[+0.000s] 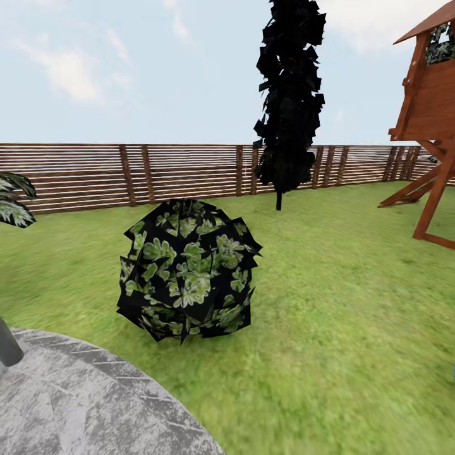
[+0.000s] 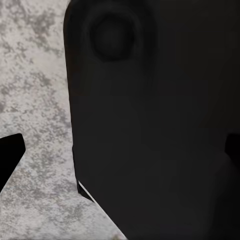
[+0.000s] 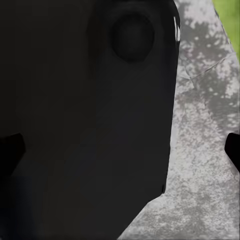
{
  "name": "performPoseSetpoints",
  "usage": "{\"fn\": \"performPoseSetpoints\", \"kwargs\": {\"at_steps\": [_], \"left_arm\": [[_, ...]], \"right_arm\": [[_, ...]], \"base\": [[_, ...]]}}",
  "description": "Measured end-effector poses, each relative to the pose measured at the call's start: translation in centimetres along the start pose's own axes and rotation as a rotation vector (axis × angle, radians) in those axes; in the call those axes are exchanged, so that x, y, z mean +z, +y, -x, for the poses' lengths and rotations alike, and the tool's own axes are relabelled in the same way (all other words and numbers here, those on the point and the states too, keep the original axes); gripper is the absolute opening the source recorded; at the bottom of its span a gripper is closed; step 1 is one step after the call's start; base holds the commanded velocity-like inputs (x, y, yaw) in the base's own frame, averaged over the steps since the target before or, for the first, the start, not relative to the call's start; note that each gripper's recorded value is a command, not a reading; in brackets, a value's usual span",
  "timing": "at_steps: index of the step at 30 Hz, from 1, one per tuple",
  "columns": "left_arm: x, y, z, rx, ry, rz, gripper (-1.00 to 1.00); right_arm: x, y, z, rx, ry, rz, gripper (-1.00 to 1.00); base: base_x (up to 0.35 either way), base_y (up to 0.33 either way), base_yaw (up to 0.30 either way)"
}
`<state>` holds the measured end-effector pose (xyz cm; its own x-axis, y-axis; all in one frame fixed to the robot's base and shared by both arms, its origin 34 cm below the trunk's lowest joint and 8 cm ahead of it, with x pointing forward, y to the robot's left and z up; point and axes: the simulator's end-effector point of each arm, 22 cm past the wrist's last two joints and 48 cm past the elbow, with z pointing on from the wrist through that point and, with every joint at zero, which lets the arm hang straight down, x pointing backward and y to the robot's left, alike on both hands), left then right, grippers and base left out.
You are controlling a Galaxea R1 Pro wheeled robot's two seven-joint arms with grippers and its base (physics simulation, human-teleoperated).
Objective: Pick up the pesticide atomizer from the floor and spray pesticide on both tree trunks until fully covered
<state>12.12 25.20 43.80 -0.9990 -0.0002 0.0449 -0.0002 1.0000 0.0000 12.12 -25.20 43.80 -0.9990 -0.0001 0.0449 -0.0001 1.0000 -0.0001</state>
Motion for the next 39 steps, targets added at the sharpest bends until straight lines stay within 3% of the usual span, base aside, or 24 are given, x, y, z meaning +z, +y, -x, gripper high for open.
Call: {"fn": "performPoseSetpoints", "kwargs": {"at_steps": [8,12,20,26,27,28,29,30,31,34,39], "left_arm": [[-0.1,-0.7,-3.5,-0.018,0.086,-0.012,1.00],[0.0,0.7,-2.0,-0.015,0.054,0.012,1.00],[-0.2,4.3,3.5,-0.009,-0.066,0.061,1.00],[-0.7,5.0,8.6,-0.008,-0.169,0.070,1.00],[-2.8,4.9,16.7,-0.002,-0.420,0.070,1.00],[-5.9,4.9,26.5,-0.003,-0.573,0.070,1.00],[-9.3,4.9,34.6,-0.006,-0.688,0.071,1.00],[-10.3,5.0,36.5,-0.008,-0.718,0.073,1.00],[-9.0,5.2,33.7,-0.008,-0.683,0.075,1.00],[-9.7,5.5,34.9,-0.010,-0.716,0.079,1.00],[-9.9,5.5,34.8,-0.011,-0.738,0.078,1.00]], "right_arm": [[-0.1,2.3,2.1,-0.001,-0.025,0.027,1.00],[-0.1,1.2,2.8,0.000,-0.049,0.011,1.00],[-0.4,-2.4,5.8,0.009,-0.136,-0.034,1.00],[-0.8,-5.0,8.2,0.006,-0.204,-0.068,1.00],[-2.7,-7.1,13.8,-0.003,-0.427,-0.096,1.00],[-5.3,-7.0,20.7,-0.013,-0.595,-0.096,1.00],[-10.3,-6.6,28.9,-0.022,-0.800,-0.095,1.00],[-11.9,-6.5,31.0,-0.024,-0.858,-0.093,1.00],[-12.6,-6.5,31.9,-0.024,-0.882,-0.093,1.00],[-14.4,-6.3,34.8,-0.025,-0.941,-0.091,1.00],[-16.0,-6.7,37.4,-0.010,-0.987,-0.095,1.00]], "base": [[0.000,0.000,0.000],[0.000,0.000,0.000],[0.000,0.000,0.000],[0.000,0.000,0.000],[0.000,0.000,0.000],[0.000,0.000,0.000],[0.000,0.000,0.000],[0.000,0.000,0.000],[0.000,0.000,0.000],[0.000,0.000,0.000],[0.000,0.000,0.000]]}}
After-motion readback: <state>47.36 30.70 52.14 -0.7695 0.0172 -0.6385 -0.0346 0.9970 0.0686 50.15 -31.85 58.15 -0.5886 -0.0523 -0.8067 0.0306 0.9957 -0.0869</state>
